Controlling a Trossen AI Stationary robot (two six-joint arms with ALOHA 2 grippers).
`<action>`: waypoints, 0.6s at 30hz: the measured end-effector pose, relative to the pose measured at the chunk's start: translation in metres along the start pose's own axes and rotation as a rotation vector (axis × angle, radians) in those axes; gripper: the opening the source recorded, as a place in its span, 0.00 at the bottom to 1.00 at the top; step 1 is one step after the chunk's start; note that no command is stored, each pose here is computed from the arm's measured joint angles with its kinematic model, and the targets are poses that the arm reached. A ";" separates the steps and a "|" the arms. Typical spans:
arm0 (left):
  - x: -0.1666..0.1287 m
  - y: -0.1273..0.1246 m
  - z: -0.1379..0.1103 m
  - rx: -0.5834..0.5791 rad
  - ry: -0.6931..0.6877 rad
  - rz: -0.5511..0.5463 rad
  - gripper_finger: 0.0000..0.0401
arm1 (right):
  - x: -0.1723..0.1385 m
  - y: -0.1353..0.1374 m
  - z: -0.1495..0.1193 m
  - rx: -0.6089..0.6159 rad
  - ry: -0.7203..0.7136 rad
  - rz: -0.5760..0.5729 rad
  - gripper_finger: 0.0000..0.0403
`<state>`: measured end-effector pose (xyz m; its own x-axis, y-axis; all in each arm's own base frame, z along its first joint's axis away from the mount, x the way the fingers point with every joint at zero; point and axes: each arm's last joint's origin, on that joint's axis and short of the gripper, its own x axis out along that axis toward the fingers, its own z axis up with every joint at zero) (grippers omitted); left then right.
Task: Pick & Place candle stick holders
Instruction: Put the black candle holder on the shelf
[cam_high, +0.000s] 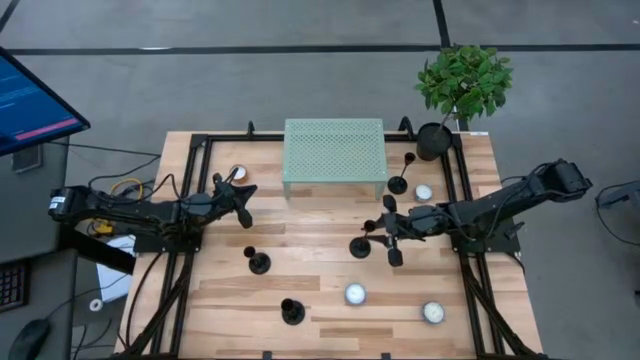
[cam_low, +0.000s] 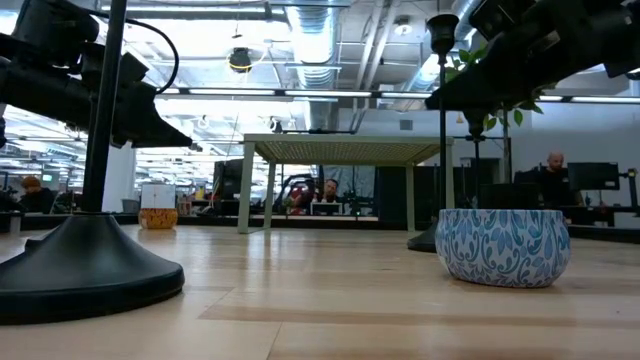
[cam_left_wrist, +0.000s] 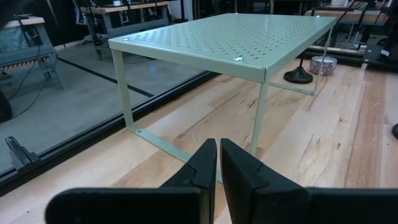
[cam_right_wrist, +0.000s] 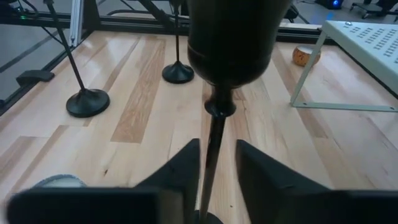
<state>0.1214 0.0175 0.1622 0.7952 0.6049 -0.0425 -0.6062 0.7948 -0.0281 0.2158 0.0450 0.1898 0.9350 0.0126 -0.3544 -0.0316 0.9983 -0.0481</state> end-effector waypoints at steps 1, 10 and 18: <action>0.000 0.000 0.000 0.000 0.000 0.000 0.06 | 0.000 0.000 0.000 0.000 0.000 0.008 0.15; 0.000 0.000 0.000 0.000 0.000 0.000 0.06 | 0.001 0.002 0.012 0.000 -0.029 0.037 0.05; 0.000 0.000 0.000 0.000 0.000 0.000 0.06 | 0.002 -0.003 0.054 -0.046 -0.031 0.003 0.03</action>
<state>0.1214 0.0175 0.1622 0.7952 0.6049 -0.0425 -0.6062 0.7948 -0.0281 0.2364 0.0451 0.2399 0.9455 0.0176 -0.3251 -0.0497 0.9946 -0.0906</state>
